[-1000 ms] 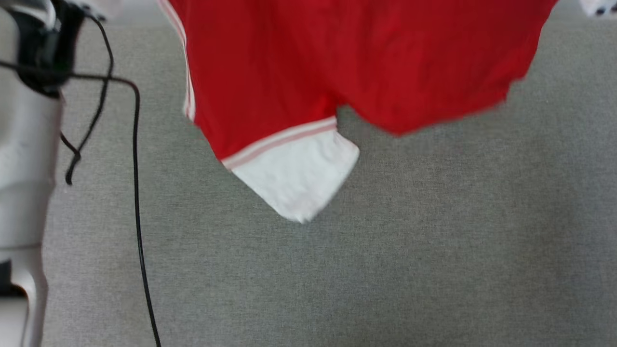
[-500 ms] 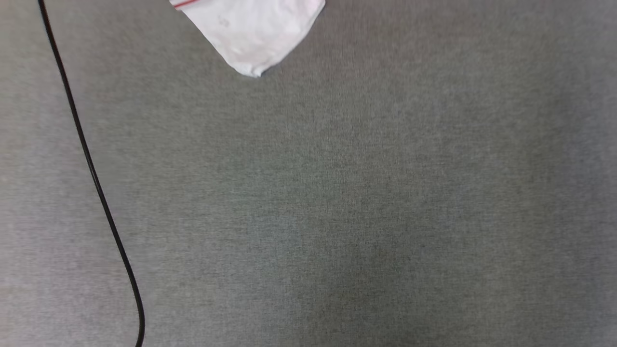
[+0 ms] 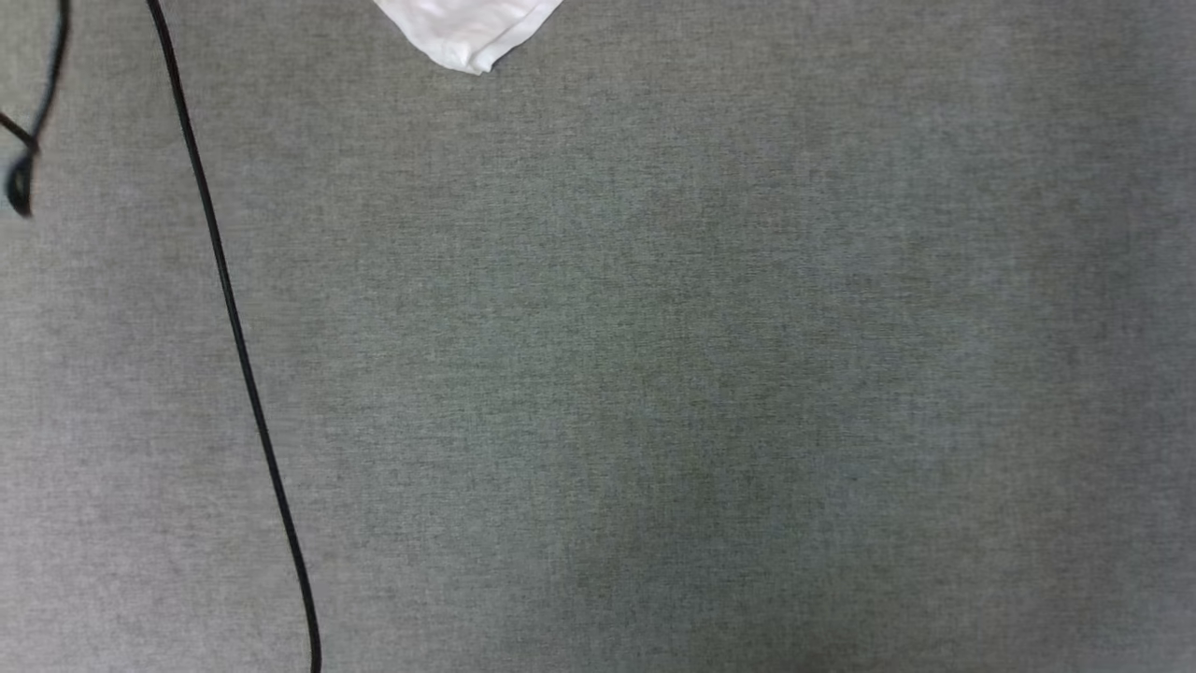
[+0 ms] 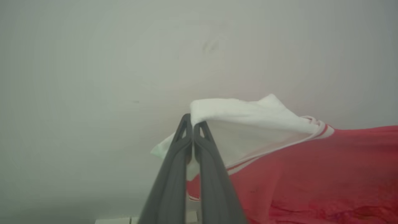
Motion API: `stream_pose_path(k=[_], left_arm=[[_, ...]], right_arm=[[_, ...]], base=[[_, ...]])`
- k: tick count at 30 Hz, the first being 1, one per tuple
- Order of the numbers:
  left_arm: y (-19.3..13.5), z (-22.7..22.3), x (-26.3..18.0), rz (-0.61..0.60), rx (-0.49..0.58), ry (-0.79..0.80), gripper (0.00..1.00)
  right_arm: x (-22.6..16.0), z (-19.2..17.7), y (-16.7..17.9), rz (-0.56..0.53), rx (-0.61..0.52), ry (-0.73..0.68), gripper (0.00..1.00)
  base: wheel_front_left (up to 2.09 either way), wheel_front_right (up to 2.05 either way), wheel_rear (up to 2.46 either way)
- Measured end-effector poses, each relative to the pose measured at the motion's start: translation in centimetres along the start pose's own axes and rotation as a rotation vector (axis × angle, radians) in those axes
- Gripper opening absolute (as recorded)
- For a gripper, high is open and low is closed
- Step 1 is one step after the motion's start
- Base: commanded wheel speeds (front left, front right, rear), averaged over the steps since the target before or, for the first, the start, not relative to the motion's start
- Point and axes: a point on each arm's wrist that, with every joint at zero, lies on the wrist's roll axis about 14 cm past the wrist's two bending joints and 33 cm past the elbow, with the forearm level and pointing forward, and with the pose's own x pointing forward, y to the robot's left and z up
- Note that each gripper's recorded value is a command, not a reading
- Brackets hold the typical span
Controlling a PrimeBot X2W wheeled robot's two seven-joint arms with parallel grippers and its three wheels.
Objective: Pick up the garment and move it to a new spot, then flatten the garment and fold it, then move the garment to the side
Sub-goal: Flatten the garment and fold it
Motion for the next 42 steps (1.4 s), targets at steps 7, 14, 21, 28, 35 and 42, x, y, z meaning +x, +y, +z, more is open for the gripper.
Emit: stream_pose_path(k=[7,14,21,28,35,42], left_arm=[[0.3,-5.6,-3.3,0.021,-0.072,0.120,0.00],[-0.5,-10.6,-9.2,0.031,-0.130,0.259,0.00],[-0.7,-13.4,-15.8,0.058,-0.171,0.370,0.00],[-0.7,-12.8,-20.9,0.089,-0.195,0.392,0.00],[-0.8,-11.8,-26.7,0.123,-0.201,0.402,0.00],[-0.7,-10.5,-32.6,0.191,-0.221,0.386,0.00]], right_arm=[[-1.0,-6.3,1.9,0.037,0.031,0.124,0.00],[-5.0,-12.3,2.5,0.045,0.072,0.245,0.00],[-9.4,-15.4,2.2,0.028,0.117,0.310,0.00],[-14.3,-16.8,1.7,0.016,0.139,0.340,0.00],[-19.6,-16.9,2.1,0.026,0.169,0.349,0.00],[-24.9,-16.3,2.1,0.033,0.195,0.333,0.00]], base=[[0.00,0.00,0.00],[0.00,0.00,0.00],[0.00,0.00,0.00],[0.00,0.00,0.00],[0.00,0.00,0.00],[0.00,0.00,0.00]])
